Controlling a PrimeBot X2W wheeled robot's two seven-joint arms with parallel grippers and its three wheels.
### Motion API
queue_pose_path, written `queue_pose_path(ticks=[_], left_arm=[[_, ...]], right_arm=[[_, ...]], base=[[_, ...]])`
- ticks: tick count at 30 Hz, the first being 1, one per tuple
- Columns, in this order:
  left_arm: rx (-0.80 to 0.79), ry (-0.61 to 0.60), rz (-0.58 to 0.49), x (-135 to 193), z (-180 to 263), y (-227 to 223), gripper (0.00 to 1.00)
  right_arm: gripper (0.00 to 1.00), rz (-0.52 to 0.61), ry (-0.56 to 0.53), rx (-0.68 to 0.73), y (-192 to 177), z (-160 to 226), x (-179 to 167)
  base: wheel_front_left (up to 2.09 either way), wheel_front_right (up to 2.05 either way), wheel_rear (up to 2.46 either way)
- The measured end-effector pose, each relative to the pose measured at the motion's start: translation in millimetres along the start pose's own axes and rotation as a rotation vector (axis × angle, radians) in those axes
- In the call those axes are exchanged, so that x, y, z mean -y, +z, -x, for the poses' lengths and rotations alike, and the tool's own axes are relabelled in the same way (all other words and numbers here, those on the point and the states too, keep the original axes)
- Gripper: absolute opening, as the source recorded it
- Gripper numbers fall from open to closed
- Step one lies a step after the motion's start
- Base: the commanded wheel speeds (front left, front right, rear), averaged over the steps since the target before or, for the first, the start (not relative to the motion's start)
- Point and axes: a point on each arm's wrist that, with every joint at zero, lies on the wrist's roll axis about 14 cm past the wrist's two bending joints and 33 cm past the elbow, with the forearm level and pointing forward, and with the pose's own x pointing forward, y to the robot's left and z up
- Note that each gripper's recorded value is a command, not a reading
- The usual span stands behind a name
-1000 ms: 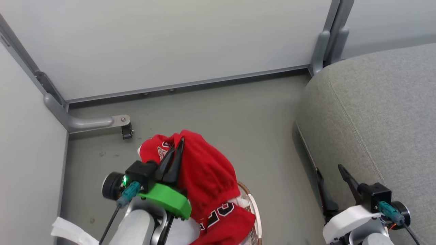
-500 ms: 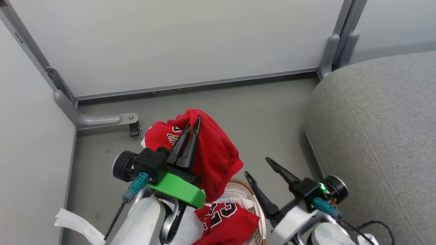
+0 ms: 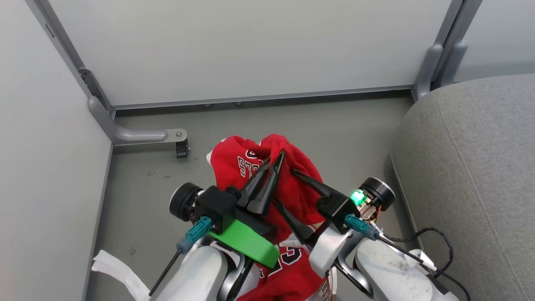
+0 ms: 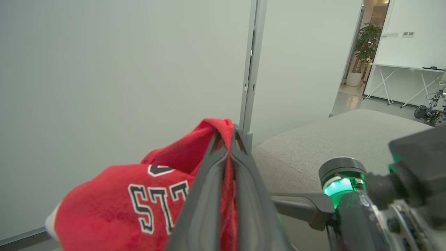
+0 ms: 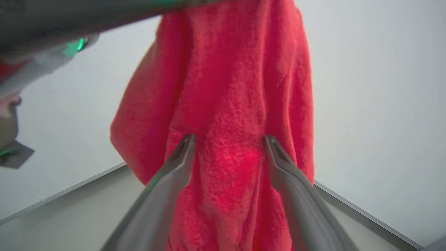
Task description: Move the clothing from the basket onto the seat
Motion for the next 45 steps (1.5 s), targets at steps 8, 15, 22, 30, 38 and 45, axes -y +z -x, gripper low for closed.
queue_pose_path(ticks=[8,15,22,30,38,45], left_arm=[[0.015,-0.008,0.015,5,2,5,0.0],[0.014,-0.014,0.013,6,0,5,0.41],[0.006,-0.026,0.0,6,-6,0,1.0],[-0.05,-0.095,0.014,26,-17,-25,1.0],[-0.077,-0.23,0.061,69,-36,-42,1.0],[-0.119,-0.399,0.107,124,-44,-61,1.0]], right_arm=[[0.0,-0.065,0.007,-0.014,-5,-7,-2],[0.0,-0.096,-0.036,-0.01,-4,-4,10],[0.0,-0.141,-0.132,-0.013,-12,21,25],[0.0,-0.164,-0.273,-0.022,-18,64,46],[0.0,-0.148,-0.459,-0.037,-19,118,78],[0.0,-0.123,-0.656,-0.009,-6,172,111]], base=[[0.0,0.0,0.0],[0.0,0.0,0.0],[0.0,0.0,0.0],[0.0,0.0,0.0],[0.0,0.0,0.0],[0.0,0.0,0.0]])
